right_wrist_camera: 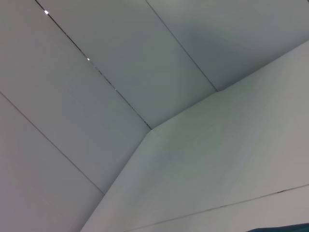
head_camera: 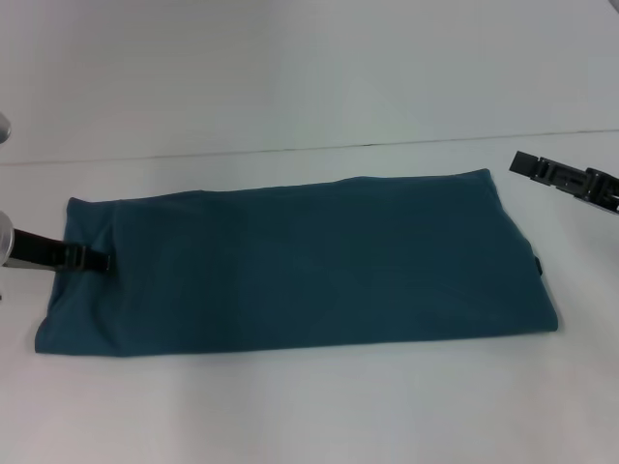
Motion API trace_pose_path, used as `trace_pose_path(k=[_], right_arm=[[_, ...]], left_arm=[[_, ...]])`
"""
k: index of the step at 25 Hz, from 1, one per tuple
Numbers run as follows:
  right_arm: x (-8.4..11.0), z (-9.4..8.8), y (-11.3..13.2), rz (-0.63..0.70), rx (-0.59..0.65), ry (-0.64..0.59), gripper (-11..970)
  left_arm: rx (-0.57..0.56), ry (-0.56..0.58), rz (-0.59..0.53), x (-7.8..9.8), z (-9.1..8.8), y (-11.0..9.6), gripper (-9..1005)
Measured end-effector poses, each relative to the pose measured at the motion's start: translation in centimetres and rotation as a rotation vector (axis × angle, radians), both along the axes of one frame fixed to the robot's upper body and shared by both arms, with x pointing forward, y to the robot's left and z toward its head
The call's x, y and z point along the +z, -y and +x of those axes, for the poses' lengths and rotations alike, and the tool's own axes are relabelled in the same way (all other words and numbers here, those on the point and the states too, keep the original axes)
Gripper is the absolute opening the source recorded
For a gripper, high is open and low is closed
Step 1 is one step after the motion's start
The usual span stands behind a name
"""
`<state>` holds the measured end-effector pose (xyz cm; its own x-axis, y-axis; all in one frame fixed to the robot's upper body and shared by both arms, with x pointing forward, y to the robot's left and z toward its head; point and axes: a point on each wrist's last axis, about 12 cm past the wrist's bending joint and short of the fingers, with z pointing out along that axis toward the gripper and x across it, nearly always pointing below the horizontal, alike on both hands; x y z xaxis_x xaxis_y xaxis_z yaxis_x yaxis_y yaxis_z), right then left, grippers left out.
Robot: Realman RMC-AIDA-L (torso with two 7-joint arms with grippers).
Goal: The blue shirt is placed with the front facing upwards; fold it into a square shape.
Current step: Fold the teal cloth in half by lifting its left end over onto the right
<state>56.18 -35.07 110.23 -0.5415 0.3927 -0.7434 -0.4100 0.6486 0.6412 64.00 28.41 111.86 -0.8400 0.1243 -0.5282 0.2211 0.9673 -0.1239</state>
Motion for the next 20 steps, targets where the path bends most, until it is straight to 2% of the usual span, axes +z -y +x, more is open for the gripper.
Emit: trace_pose_path(k=[20], right_arm=[[0.13,0.05,-0.18,0.011,0.01,-0.001,745]], left_arm=[[0.06,-0.05,-0.01,-0.53,0.28,-0.51,688]])
